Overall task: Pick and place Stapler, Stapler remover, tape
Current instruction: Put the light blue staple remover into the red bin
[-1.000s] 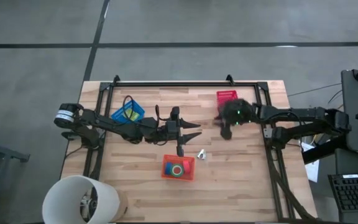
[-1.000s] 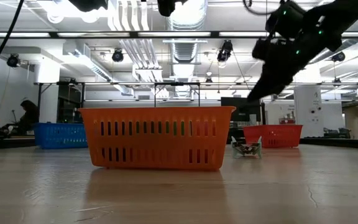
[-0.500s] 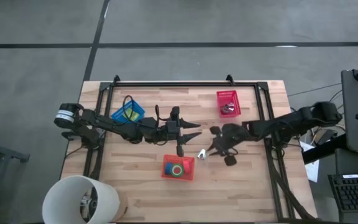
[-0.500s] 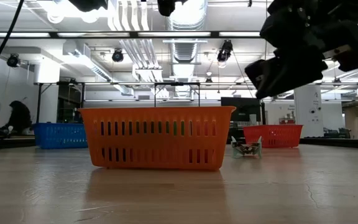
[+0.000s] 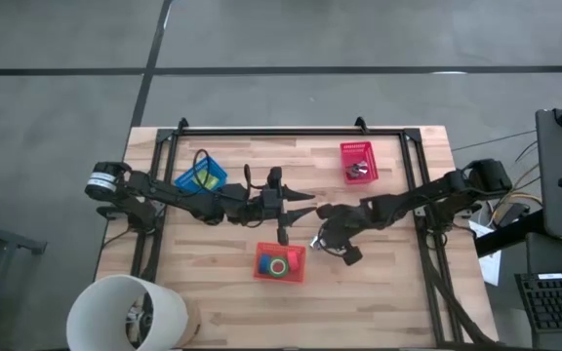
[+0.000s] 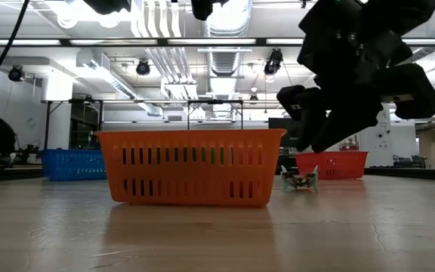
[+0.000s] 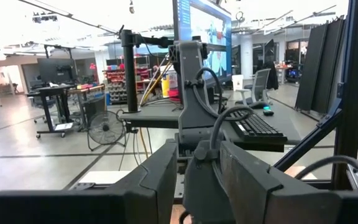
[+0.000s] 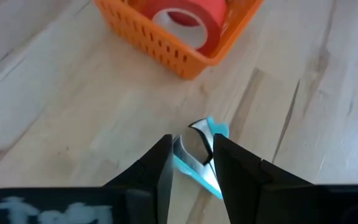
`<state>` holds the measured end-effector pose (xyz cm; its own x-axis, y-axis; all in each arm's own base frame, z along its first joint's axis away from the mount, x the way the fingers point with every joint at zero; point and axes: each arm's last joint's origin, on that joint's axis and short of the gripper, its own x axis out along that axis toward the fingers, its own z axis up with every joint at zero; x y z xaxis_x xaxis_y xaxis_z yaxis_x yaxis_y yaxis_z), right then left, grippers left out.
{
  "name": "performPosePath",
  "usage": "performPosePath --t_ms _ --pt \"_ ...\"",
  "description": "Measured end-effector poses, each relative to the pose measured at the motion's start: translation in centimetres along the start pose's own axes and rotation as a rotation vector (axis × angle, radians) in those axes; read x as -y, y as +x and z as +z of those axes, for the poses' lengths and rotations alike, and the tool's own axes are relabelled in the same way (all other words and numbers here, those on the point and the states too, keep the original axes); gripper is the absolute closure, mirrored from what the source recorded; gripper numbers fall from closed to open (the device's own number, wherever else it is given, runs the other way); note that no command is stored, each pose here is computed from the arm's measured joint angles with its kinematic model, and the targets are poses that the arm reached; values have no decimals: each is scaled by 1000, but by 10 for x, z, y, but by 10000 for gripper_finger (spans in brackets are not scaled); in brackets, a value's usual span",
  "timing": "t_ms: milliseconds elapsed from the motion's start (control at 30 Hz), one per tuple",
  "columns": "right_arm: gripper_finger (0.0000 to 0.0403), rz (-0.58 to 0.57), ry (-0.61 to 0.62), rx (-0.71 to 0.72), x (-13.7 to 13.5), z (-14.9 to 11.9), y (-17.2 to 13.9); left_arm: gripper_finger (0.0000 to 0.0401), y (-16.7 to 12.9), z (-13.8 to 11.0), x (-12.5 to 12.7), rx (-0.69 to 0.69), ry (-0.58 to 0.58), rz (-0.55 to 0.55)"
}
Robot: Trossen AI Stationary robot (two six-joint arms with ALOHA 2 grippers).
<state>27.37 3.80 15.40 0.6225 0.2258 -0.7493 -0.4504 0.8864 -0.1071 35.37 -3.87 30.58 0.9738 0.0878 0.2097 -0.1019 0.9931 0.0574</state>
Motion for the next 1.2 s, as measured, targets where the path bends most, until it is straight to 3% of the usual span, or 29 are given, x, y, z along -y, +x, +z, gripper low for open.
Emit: performPosePath --t_ms 533,1200 --pt "312 40 -41 -91 -4 -6 12 275 0 0 0 -1 4 0" --pt "355 28 -95 -89 -5 -5 14 275 0 0 0 0 4 0"
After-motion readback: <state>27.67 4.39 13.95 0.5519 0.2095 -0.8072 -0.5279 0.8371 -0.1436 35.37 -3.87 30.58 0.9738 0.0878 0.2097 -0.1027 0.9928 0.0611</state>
